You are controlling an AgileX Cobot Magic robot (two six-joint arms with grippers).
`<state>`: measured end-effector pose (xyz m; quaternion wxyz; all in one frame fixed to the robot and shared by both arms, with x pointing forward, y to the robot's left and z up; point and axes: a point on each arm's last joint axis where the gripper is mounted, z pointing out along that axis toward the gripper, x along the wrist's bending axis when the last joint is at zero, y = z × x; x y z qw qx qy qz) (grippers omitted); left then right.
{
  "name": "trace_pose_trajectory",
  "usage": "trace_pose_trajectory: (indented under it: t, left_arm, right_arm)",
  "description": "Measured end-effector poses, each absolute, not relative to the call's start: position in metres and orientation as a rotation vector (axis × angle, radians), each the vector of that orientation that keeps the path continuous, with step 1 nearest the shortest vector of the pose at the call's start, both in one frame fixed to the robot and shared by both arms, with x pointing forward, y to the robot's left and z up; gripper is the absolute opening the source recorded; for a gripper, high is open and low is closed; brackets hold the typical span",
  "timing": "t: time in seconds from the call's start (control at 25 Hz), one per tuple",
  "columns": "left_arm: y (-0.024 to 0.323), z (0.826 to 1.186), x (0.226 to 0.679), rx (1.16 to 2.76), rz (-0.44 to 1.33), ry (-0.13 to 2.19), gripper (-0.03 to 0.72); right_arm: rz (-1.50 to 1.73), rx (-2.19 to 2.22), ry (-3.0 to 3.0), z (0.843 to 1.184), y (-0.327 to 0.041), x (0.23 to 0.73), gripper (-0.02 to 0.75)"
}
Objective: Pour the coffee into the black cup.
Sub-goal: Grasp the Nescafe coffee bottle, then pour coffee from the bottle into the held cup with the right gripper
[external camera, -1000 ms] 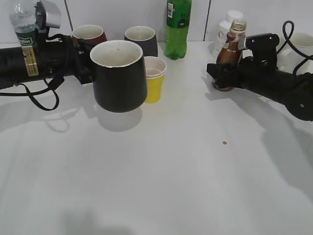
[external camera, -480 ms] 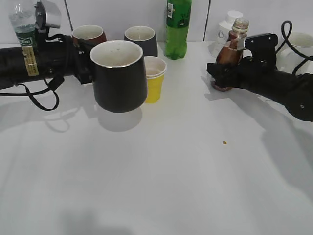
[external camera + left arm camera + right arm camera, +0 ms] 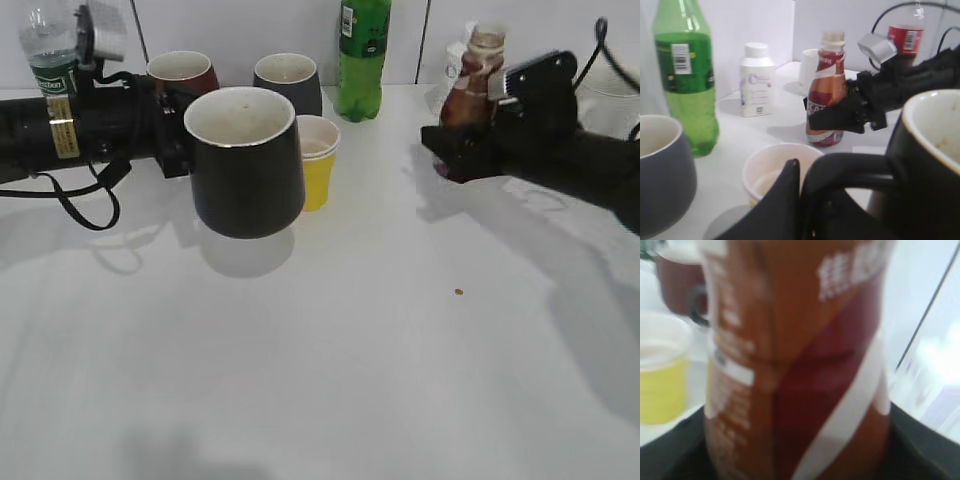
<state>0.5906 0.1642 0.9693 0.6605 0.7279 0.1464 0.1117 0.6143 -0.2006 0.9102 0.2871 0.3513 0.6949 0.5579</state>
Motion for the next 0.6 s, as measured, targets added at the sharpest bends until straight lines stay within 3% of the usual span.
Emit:
trace_pose_trajectory:
  t: [0.6]
  left_arm:
    - [0.075, 0.990, 0.566, 1.637, 0.169, 0.134, 0.039]
  right_arm:
    - [1.266, 0.222, 1.843, 1.035, -0.205, 0.521, 0.533]
